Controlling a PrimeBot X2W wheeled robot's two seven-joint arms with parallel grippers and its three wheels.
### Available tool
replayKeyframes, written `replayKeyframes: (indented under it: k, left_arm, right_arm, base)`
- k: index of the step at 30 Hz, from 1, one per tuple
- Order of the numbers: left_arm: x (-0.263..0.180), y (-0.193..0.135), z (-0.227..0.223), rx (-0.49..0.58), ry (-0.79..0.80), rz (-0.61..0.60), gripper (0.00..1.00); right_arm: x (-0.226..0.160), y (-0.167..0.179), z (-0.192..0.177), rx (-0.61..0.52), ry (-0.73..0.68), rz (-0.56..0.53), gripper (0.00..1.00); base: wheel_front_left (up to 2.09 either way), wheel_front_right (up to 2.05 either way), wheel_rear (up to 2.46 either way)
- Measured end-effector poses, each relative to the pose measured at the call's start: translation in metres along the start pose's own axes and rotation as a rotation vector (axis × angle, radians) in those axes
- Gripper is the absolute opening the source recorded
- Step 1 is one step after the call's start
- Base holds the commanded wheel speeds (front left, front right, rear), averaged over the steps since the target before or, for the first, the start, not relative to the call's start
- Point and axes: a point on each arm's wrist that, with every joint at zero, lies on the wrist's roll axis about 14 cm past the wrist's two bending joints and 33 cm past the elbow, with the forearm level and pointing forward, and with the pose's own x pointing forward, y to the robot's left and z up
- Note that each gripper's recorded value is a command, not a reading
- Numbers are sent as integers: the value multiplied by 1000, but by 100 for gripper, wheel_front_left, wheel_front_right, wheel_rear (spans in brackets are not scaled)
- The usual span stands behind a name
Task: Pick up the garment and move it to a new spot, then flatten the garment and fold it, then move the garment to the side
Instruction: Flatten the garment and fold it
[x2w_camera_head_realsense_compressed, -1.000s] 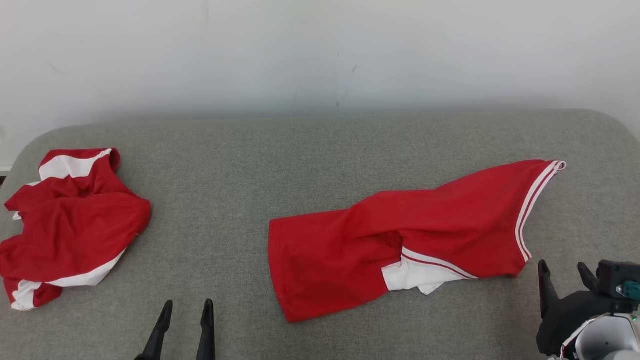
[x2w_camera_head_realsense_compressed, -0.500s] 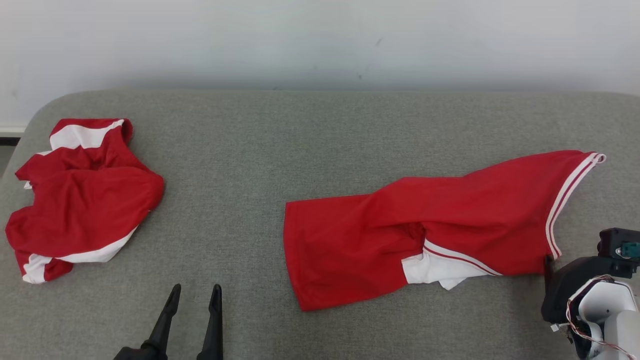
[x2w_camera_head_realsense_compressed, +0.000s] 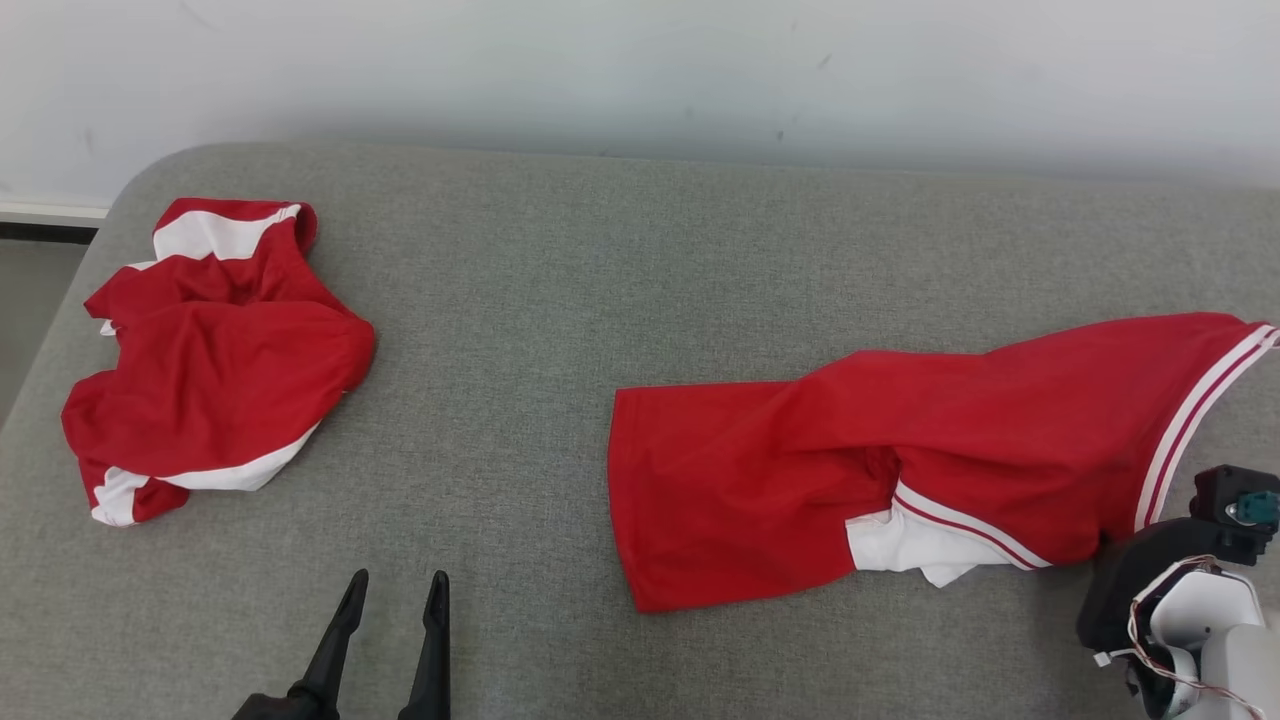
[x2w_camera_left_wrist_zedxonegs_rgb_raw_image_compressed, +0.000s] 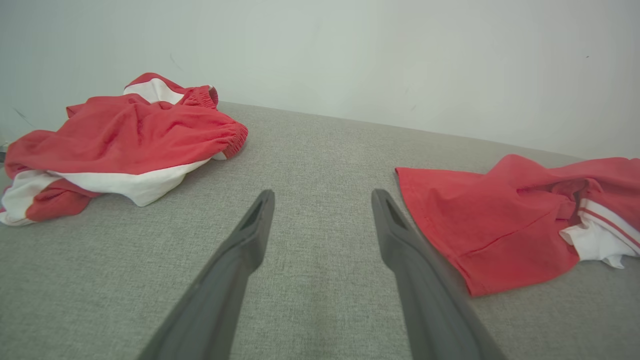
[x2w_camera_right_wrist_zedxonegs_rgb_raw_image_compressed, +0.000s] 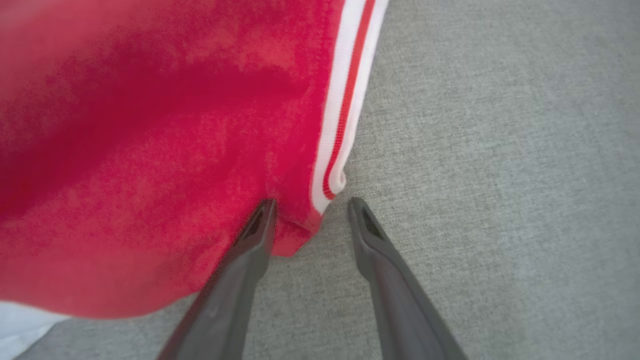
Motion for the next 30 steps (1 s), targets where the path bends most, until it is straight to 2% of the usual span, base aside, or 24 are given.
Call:
replayKeyframes:
  k: [7,19,26,30]
  left_arm:
    - [-2,-2,4,-1,-13,-5,100]
    - [-4,-13,6,-6,-21,-40,100]
    - [-3,-21,7,-11,-26,-66,100]
    - [-1,-23,7,-12,-26,-71,100]
  right_arm:
    - [-14,4,32,11,-187,10,0]
    - [-97,1,85,19,-467,54,0]
    - [-142,-8,102,31,-556,49,0]
    - [-153,-16,108,32,-575,27,0]
  base:
    - [0,0,0]
    - [0,0,0]
    - [0,0,0]
    - [0,0,0]
